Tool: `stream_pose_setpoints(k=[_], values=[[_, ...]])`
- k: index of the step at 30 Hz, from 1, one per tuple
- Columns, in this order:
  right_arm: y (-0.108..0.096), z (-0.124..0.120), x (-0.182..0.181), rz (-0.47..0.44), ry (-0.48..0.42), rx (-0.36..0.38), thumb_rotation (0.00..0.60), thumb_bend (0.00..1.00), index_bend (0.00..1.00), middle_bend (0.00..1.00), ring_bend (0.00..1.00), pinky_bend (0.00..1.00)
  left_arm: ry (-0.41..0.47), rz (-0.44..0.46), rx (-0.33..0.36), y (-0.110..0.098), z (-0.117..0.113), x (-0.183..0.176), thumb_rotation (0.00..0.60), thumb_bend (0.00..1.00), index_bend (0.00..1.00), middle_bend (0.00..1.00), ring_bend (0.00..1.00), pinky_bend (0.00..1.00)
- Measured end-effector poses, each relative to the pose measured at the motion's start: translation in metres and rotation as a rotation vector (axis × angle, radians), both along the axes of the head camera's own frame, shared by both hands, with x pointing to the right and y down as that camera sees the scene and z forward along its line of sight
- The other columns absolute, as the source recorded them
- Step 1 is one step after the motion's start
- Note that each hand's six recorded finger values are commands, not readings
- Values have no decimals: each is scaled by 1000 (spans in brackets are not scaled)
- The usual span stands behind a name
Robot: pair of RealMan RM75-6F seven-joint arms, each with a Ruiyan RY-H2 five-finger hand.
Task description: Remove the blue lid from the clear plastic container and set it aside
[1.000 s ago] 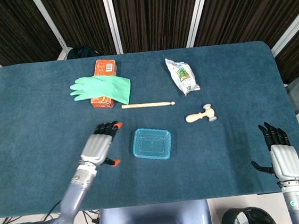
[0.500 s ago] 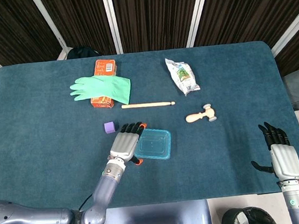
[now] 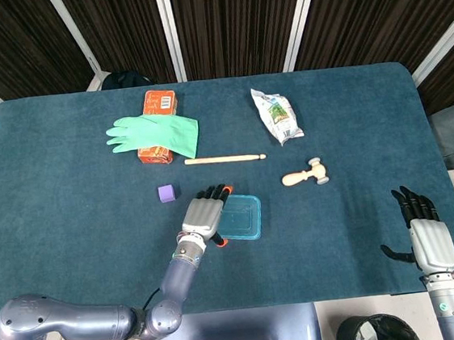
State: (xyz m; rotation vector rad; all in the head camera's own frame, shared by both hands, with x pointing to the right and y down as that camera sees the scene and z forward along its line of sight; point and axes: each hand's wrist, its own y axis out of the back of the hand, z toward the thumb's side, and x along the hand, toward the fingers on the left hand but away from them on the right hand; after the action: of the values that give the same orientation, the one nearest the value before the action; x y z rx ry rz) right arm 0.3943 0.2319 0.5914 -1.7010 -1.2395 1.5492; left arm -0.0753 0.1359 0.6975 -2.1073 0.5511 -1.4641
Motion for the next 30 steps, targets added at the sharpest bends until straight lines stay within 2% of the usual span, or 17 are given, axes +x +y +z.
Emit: stream_pose_setpoints(k=[7, 13, 23, 30], values=[[0, 0, 0, 4, -6, -3, 600, 231, 0, 0, 0, 0, 15, 18, 8, 4, 2, 11, 600, 88, 53, 187, 112, 248], [0, -1, -1, -1, -7, -5, 600, 232, 0, 0, 0, 0, 24, 58, 35, 6, 1, 12, 600, 99, 70, 192, 113, 252], [-4, -3, -4, -17, -10, 9, 600, 232, 0, 0, 0, 0, -11, 248, 106, 1, 2, -3, 600, 99, 97, 193, 112, 258], [-12, -7, -20, -48, -32, 22, 600, 232, 0, 0, 0, 0, 26, 281, 89, -4, 1, -9, 600, 100, 97, 193, 112, 259]])
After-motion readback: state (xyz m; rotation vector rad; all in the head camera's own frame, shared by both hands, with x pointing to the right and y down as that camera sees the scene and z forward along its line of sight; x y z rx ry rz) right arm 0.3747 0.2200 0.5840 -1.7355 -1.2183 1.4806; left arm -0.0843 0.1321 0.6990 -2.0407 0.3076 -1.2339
